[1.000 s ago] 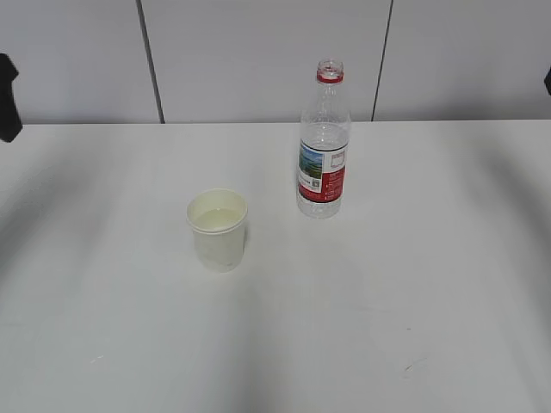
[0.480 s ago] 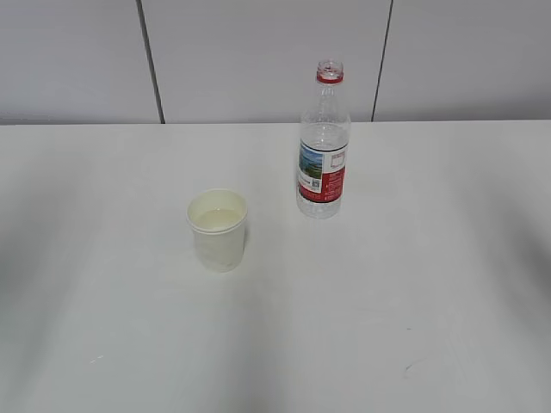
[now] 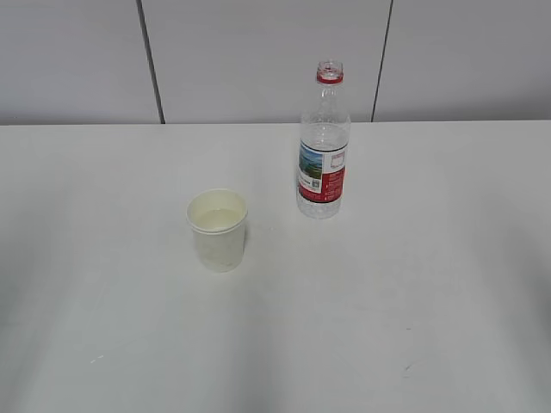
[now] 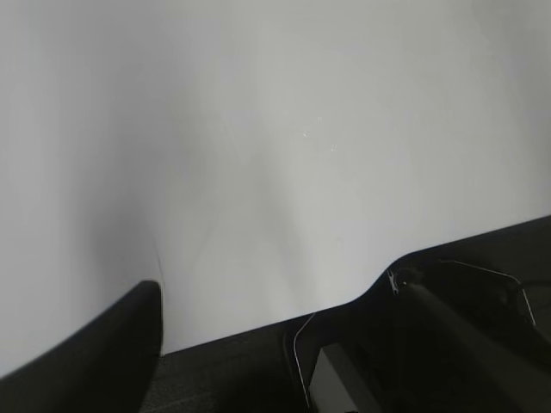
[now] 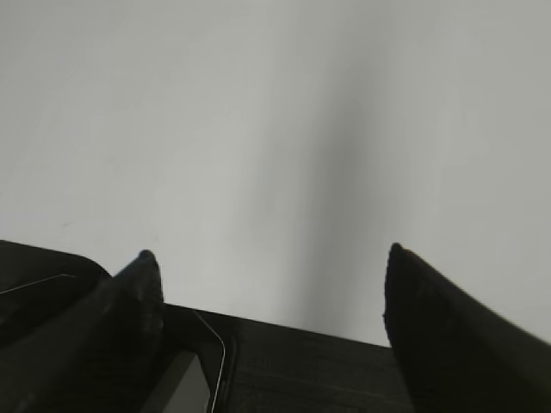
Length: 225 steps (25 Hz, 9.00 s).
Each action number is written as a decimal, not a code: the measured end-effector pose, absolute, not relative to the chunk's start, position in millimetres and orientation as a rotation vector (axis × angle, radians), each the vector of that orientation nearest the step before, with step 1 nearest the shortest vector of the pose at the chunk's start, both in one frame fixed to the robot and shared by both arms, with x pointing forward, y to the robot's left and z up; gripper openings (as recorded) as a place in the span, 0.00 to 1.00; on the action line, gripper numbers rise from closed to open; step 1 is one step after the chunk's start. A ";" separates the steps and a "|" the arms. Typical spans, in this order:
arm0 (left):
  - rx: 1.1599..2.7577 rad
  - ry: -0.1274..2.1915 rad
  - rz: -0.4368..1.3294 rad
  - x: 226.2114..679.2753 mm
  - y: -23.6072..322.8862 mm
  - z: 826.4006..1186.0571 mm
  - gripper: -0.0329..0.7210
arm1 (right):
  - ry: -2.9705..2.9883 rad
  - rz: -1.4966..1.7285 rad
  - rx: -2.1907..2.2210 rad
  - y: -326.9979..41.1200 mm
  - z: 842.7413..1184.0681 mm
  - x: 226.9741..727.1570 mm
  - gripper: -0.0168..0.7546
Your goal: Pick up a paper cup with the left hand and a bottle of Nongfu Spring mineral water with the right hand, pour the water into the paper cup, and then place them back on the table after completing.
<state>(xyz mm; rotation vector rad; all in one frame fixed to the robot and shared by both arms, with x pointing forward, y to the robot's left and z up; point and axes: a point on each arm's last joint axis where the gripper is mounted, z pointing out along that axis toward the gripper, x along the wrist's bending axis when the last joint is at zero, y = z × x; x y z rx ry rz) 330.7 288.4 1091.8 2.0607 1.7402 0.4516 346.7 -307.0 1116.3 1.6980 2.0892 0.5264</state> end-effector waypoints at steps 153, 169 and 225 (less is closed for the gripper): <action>1.645 1.395 0.838 226.2 293.6 1057.1 0.61 | 1.641 0.730 1.465 -306.5 1045.2 227.5 0.78; 1.645 1.395 0.838 226.2 293.6 1057.1 0.61 | 1.641 0.730 1.465 -306.5 1045.2 227.5 0.78; 1.645 1.395 0.838 226.2 293.6 1057.1 0.50 | 1.640 0.731 1.463 -306.5 1045.4 227.6 0.78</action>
